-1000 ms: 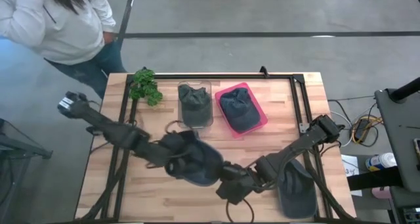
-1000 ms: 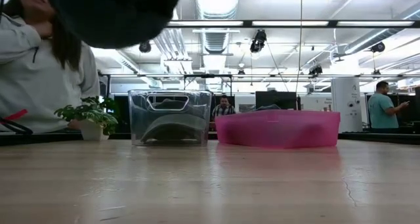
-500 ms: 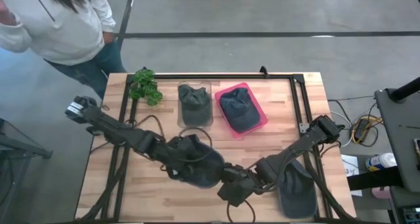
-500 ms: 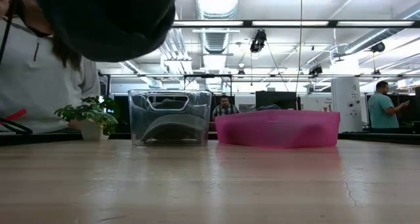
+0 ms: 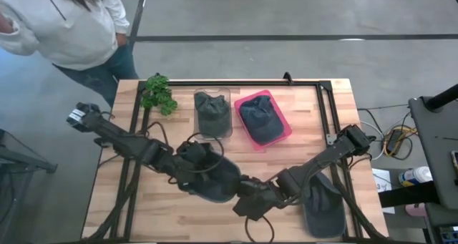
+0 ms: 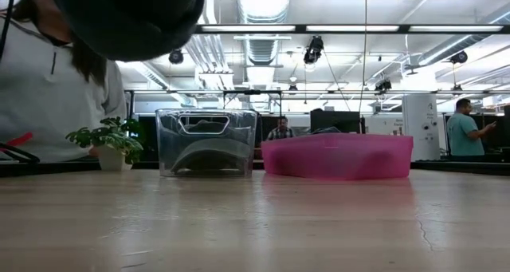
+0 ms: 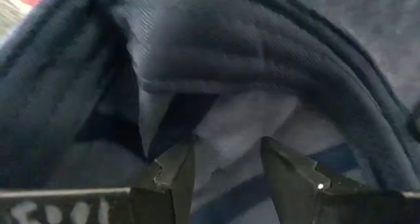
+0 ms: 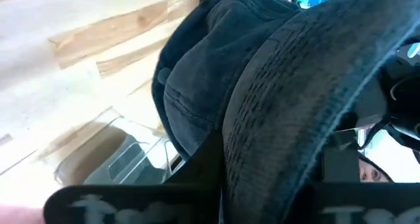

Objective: Pick & Place hat
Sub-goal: Put the left blue cap into the red bin

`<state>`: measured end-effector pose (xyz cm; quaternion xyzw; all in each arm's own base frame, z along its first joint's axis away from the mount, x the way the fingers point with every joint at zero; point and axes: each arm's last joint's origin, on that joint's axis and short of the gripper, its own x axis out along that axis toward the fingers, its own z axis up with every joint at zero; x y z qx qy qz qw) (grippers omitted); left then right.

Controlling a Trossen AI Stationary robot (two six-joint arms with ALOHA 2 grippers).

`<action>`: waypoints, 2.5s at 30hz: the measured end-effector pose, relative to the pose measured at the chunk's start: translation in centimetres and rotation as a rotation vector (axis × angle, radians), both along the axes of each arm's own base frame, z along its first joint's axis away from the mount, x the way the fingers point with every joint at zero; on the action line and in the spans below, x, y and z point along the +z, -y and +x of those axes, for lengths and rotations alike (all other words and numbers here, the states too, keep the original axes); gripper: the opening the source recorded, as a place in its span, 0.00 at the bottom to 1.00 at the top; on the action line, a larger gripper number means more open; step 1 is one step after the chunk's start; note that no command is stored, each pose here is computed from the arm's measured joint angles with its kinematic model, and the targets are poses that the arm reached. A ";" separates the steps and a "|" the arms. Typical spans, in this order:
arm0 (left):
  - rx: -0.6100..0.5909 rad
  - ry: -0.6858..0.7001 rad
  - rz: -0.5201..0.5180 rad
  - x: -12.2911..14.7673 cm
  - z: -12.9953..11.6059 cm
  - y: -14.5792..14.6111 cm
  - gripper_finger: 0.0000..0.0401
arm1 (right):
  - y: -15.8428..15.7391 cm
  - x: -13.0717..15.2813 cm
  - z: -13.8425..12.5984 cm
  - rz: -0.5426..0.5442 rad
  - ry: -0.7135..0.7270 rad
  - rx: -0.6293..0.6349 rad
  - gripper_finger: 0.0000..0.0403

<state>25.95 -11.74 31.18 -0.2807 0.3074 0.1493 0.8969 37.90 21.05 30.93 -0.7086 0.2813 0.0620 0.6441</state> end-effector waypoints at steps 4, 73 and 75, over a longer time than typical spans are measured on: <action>-0.022 -0.005 -0.018 0.5 -0.2 0.0 0.41 | 0.0 0.0 -0.1 -0.019 0.007 -0.023 0.03; 0.037 0.144 -0.121 1.2 -3.6 -3.5 0.41 | -0.6 0.7 -2.1 -0.180 0.014 -0.124 0.03; 0.028 0.177 -0.131 1.3 -3.2 -3.4 0.41 | -0.2 0.9 -1.7 -0.166 0.032 -0.133 0.03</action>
